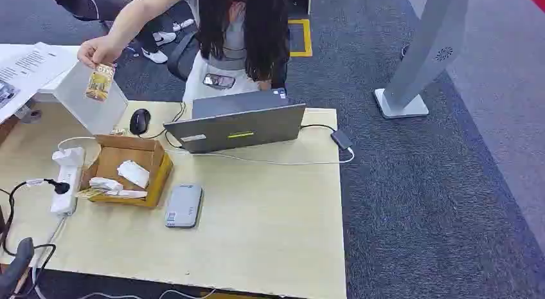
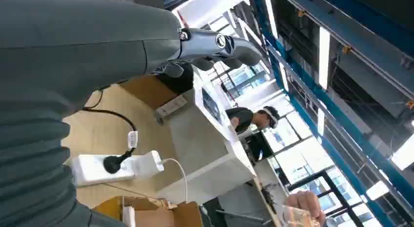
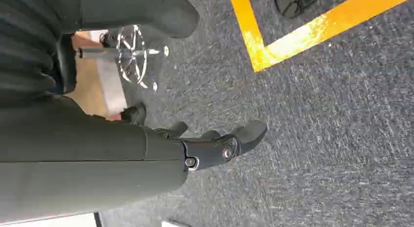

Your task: Pass the card to the sensor for recognition and then transmit it.

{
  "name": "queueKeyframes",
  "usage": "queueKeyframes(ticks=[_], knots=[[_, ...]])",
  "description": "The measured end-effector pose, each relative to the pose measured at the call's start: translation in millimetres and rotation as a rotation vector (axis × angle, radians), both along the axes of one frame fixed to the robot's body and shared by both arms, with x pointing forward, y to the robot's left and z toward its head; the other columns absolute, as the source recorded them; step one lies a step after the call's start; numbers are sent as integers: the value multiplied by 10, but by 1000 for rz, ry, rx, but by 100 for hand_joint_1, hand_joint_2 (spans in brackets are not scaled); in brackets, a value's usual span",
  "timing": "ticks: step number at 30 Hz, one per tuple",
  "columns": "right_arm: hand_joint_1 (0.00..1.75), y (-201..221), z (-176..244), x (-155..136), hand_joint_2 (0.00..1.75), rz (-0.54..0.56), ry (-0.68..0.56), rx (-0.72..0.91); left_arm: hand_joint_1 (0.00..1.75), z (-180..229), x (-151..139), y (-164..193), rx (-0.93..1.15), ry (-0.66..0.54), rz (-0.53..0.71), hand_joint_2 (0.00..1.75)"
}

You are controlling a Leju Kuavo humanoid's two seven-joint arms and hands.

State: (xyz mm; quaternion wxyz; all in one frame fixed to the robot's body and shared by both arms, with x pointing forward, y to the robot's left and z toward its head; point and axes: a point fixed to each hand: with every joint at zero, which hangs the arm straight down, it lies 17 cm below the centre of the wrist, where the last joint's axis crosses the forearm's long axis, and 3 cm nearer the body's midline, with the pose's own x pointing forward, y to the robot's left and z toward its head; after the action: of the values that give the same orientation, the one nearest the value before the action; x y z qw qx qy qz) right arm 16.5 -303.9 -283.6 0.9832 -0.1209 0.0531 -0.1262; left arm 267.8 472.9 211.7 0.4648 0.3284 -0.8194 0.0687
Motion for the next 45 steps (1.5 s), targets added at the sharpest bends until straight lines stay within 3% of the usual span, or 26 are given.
queueKeyframes(ticks=[21, 33, 45], knots=[[0, -126, 14, -47, 175, 180, 64, 22, 0, 48, 1420, -45, 387, 232, 73, 175], [0, -253, 29, -88, 175, 298, 106, 25, 0, 221, 1993, 78, 672, 325, 198, 175], [0, -362, 48, -139, 175, 422, 155, 29, 0, 528, 2370, 309, 975, 365, 370, 175]])
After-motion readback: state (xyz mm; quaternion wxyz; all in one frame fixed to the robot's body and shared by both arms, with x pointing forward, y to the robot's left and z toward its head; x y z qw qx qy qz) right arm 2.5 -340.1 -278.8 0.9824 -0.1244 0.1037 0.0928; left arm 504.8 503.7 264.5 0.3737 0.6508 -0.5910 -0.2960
